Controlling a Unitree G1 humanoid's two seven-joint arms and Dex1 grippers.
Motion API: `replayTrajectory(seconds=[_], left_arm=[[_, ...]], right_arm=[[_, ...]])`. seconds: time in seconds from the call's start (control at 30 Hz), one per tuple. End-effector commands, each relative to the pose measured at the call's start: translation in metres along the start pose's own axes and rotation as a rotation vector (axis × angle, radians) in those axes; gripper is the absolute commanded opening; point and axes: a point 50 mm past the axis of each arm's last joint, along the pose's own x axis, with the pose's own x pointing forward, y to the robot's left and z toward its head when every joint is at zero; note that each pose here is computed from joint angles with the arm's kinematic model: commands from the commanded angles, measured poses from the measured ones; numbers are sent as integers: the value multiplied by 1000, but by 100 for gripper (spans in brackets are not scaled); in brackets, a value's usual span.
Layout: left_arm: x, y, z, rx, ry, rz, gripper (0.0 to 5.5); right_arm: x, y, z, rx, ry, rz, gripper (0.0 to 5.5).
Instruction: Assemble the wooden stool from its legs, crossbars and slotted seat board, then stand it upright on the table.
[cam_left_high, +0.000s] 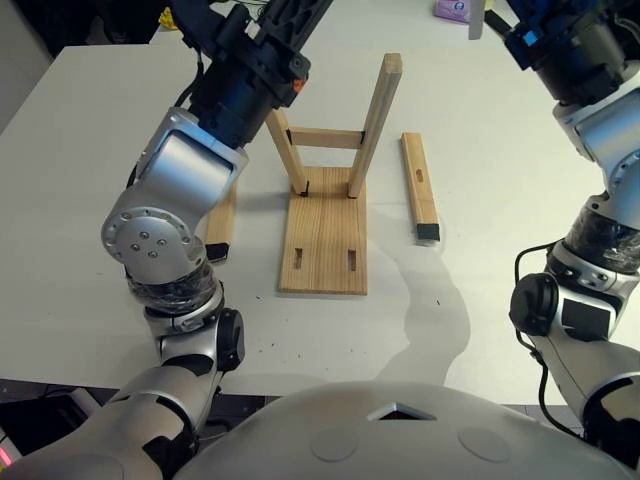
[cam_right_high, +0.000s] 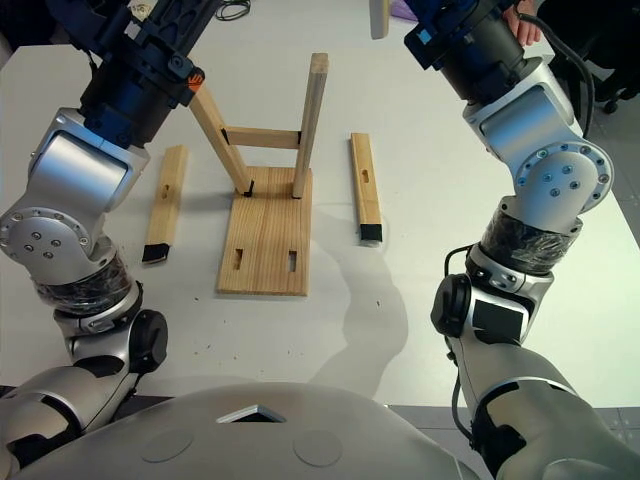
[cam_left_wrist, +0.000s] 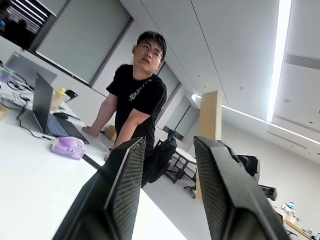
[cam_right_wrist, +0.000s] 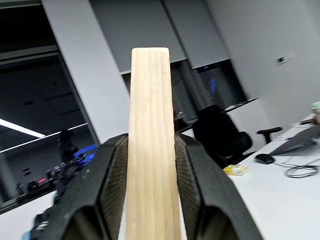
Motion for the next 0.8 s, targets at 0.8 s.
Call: replayTrajectory(seconds=[0.8], left_arm=[[-23,-12,-6,-249,230,-320,257]], right_arm=[[2,30,-29,241,329,404,132]])
